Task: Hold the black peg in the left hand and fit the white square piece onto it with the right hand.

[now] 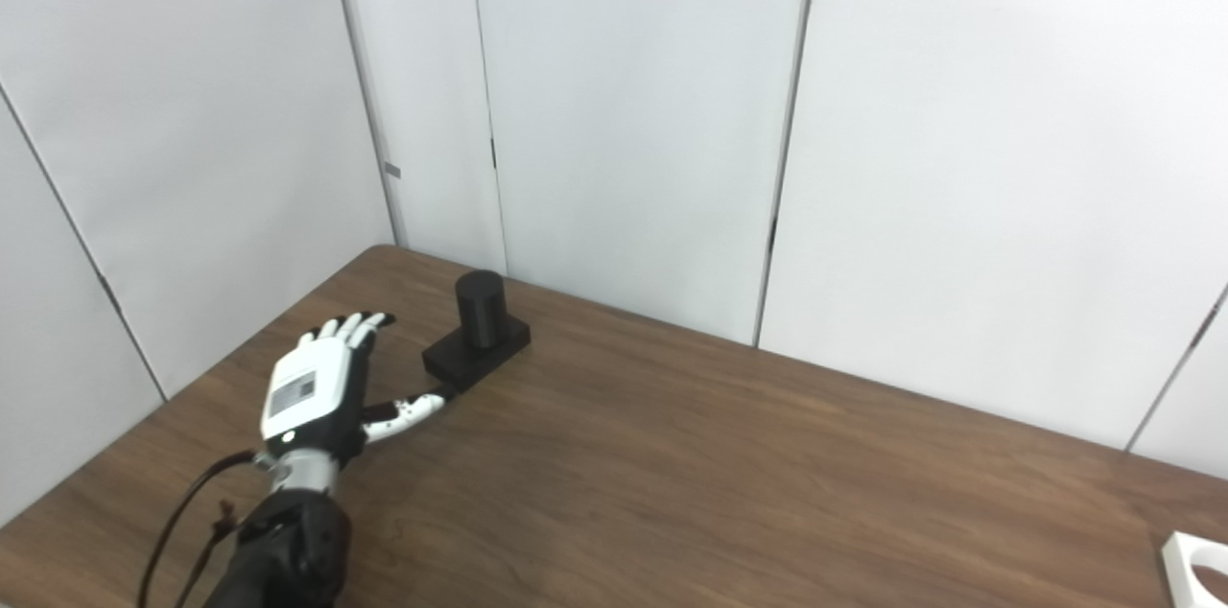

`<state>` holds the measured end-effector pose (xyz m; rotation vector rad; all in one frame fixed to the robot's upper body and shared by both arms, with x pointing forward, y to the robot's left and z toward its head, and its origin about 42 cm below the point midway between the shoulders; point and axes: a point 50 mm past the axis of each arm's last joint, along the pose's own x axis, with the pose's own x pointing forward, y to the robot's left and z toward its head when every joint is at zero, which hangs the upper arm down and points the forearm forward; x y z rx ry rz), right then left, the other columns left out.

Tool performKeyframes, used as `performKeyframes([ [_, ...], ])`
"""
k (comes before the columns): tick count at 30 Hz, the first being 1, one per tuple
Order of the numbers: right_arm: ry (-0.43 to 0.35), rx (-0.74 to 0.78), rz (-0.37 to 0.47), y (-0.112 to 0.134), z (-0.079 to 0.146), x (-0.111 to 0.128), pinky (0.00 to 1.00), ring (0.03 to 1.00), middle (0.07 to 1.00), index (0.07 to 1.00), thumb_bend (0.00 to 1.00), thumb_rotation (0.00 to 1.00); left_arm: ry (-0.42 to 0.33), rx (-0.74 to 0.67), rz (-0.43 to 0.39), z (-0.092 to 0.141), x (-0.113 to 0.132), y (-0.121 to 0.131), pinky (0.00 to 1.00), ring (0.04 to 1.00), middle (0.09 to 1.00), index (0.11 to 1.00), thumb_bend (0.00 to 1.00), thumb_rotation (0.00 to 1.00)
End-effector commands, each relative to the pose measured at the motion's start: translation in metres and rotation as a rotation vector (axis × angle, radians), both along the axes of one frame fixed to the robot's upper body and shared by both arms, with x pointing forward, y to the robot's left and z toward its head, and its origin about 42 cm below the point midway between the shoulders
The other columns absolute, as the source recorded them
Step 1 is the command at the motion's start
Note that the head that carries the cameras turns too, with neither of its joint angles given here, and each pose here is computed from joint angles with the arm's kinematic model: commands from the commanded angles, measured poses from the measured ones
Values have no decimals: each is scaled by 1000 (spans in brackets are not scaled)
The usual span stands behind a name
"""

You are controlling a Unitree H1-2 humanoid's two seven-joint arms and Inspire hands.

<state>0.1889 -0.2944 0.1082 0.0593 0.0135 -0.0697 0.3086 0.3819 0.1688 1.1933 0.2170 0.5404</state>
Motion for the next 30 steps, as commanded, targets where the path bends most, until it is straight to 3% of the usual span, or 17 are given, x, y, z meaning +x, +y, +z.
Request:
performKeyframes([
  [1,59,13,-1,6,-10,-3,908,986,965,954,691,1000,-53,56,11,27,18,7,1000,975,948,885,889,679],
  [13,69,32,-12,9,-5,-5,880,958,939,925,706,1000,-24,-84,-7,29,61,-1,969,965,933,857,945,680],
  [30,64,33,-9,10,-4,-7,796,931,923,901,757,1000,49,-8,61,22,100,2,958,955,928,862,940,641],
])
